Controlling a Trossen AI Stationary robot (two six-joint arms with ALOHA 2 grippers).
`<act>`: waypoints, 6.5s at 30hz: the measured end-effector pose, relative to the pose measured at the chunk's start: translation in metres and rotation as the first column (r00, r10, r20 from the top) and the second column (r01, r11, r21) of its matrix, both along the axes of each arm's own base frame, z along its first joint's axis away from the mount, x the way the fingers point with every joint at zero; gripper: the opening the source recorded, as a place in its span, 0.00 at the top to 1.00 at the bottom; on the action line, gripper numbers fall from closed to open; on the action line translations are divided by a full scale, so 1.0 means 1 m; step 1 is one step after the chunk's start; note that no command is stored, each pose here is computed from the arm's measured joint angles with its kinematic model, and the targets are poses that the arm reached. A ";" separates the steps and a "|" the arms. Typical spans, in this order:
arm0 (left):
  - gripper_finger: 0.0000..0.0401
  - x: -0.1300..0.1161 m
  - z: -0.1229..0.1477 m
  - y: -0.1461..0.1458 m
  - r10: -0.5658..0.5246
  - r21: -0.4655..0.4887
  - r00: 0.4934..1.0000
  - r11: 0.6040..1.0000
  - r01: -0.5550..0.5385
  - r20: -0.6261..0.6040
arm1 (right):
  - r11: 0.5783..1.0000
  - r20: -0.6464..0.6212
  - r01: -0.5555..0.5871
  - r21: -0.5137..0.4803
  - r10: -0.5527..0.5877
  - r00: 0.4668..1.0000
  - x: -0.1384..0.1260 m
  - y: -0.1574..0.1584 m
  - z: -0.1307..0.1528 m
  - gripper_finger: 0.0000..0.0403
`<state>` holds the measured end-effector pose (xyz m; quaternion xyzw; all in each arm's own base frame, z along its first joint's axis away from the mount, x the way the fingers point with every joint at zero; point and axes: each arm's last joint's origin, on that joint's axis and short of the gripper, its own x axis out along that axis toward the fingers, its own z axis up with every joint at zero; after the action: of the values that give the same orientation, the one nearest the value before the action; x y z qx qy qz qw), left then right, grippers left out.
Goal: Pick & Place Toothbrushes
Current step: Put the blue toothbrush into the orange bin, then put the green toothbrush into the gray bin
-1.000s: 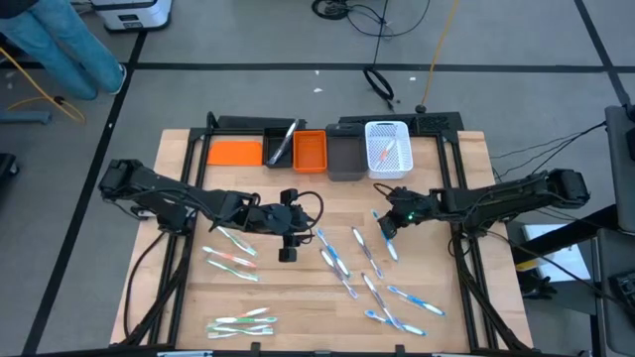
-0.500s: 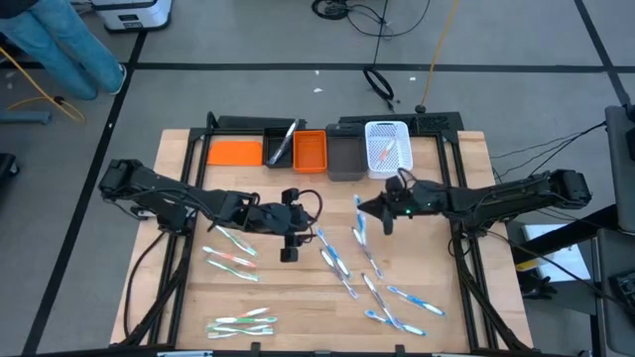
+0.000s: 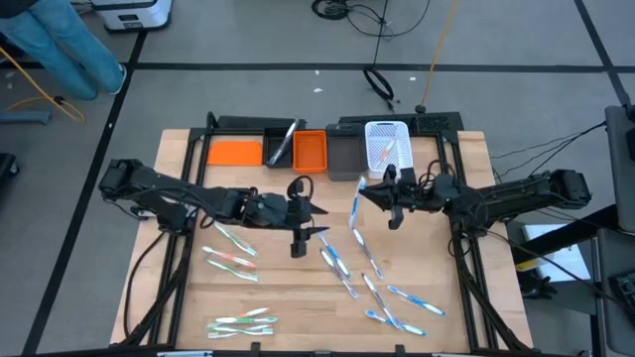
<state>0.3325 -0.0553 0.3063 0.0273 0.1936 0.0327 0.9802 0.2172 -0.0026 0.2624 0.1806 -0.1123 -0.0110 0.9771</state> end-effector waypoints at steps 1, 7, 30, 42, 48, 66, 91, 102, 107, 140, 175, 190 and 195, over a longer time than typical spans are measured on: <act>0.55 0.000 0.000 0.001 0.004 -0.004 1.000 1.000 -0.004 0.004 | 1.000 0.017 0.005 -0.013 -0.005 1.000 0.000 0.000 0.001 1.00; 0.55 0.003 0.006 0.007 0.031 -0.037 0.998 0.999 -0.029 0.062 | 0.998 0.109 0.022 -0.066 -0.015 0.994 0.003 0.000 0.006 1.00; 0.55 0.039 -0.017 0.033 0.081 -0.211 0.982 0.976 -0.044 0.170 | 0.990 0.122 0.023 -0.138 -0.006 0.992 0.012 0.005 0.000 1.00; 0.58 0.055 -0.023 0.037 0.063 -0.225 0.958 0.974 0.002 0.279 | 0.990 0.116 0.023 -0.139 -0.007 0.993 0.012 0.005 -0.001 1.00; 0.84 0.054 -0.025 0.042 0.069 -0.220 0.964 0.975 -0.012 0.255 | 0.990 0.099 0.020 -0.139 -0.006 0.995 0.013 0.005 -0.003 1.00; 0.99 0.053 -0.024 0.041 0.037 -0.207 0.970 0.978 0.014 0.240 | 0.986 0.082 0.005 -0.167 0.009 0.997 0.013 0.005 -0.004 1.00; 0.99 0.014 -0.006 0.053 0.254 -0.070 0.966 0.966 -0.250 0.044 | 0.984 0.021 -0.040 -0.171 0.045 0.999 0.014 0.006 -0.009 0.53; 0.98 0.002 -0.010 0.097 0.456 -0.049 0.889 0.888 -0.458 -0.044 | 0.982 -0.013 -0.080 -0.170 0.079 0.997 0.014 0.014 -0.012 0.54; 0.98 -0.002 -0.012 0.121 0.525 -0.062 0.849 0.847 -0.528 -0.057 | 0.977 -0.017 -0.120 -0.178 0.119 0.993 0.014 0.025 -0.013 0.54; 0.98 -0.028 -0.110 0.208 0.753 -0.303 0.646 0.649 -0.698 0.125 | 0.950 -0.011 -0.147 -0.277 0.150 0.989 0.009 0.055 -0.012 0.55; 0.85 -0.001 -0.150 0.227 0.758 -0.169 0.647 0.629 -0.758 -0.084 | 0.947 -0.039 -0.155 -0.283 0.150 0.988 0.009 0.055 -0.015 0.55; 0.82 -0.002 -0.150 0.227 0.772 -0.160 0.632 0.616 -0.771 -0.076 | 0.945 -0.053 -0.160 -0.284 0.151 0.987 0.009 0.055 -0.016 0.55; 0.70 -0.002 -0.149 0.228 0.777 -0.165 0.626 0.609 -0.775 -0.070 | 0.945 -0.057 -0.161 -0.284 0.151 0.987 0.009 0.055 -0.016 0.55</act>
<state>0.3305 0.1729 0.1568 -0.1475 0.1843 0.4361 0.8684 0.2266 0.0525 0.2460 0.0445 -0.0814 0.0798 0.9925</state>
